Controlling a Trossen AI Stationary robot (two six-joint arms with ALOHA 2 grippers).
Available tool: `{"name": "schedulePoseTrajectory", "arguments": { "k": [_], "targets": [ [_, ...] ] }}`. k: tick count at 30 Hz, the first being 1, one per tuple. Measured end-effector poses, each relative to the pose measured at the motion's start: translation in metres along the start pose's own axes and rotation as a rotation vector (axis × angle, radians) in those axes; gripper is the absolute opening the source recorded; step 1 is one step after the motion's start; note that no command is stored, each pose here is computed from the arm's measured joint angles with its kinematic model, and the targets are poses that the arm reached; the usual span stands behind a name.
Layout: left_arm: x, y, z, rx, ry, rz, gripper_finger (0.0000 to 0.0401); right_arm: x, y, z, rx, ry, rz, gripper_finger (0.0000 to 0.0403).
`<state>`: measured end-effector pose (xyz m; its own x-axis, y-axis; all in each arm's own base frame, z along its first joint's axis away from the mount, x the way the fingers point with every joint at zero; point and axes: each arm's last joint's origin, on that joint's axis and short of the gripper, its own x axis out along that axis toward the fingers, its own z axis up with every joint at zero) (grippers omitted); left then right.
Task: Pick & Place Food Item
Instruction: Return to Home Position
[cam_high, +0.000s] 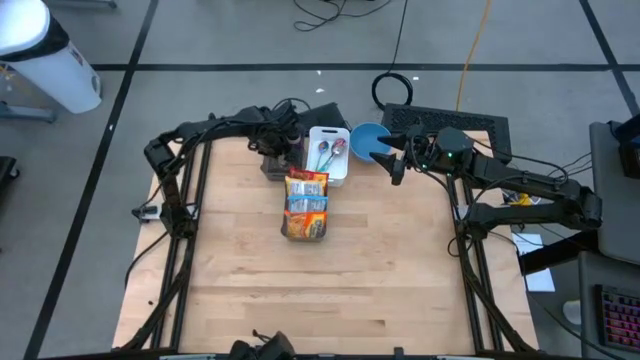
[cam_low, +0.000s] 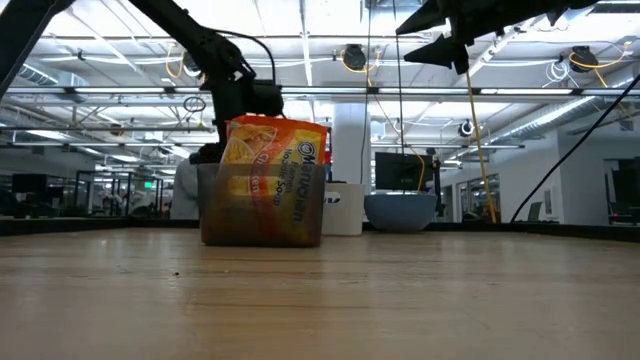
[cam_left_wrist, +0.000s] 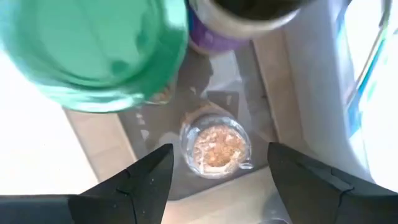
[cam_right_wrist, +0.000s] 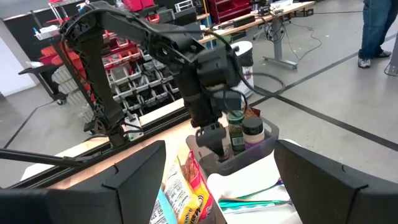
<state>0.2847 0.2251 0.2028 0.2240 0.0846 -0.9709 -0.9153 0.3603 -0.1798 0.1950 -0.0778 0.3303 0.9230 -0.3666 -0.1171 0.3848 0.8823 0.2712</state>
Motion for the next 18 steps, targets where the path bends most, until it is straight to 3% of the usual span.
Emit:
{"name": "schedulePoseTrajectory", "arguments": {
  "k": [13, 18],
  "targets": [
    [-0.070, 0.001, -0.012, 0.008, -0.180, -0.078, 0.0270, 0.000, 0.000, 0.000, -0.009, -0.001, 0.000, 0.0293],
    [-0.113, 0.006, -0.024, 0.005, -0.321, -0.125, 0.0237, 0.000, 0.001, 0.003, -0.018, -0.032, 0.008, 0.0293]
  ]
}}
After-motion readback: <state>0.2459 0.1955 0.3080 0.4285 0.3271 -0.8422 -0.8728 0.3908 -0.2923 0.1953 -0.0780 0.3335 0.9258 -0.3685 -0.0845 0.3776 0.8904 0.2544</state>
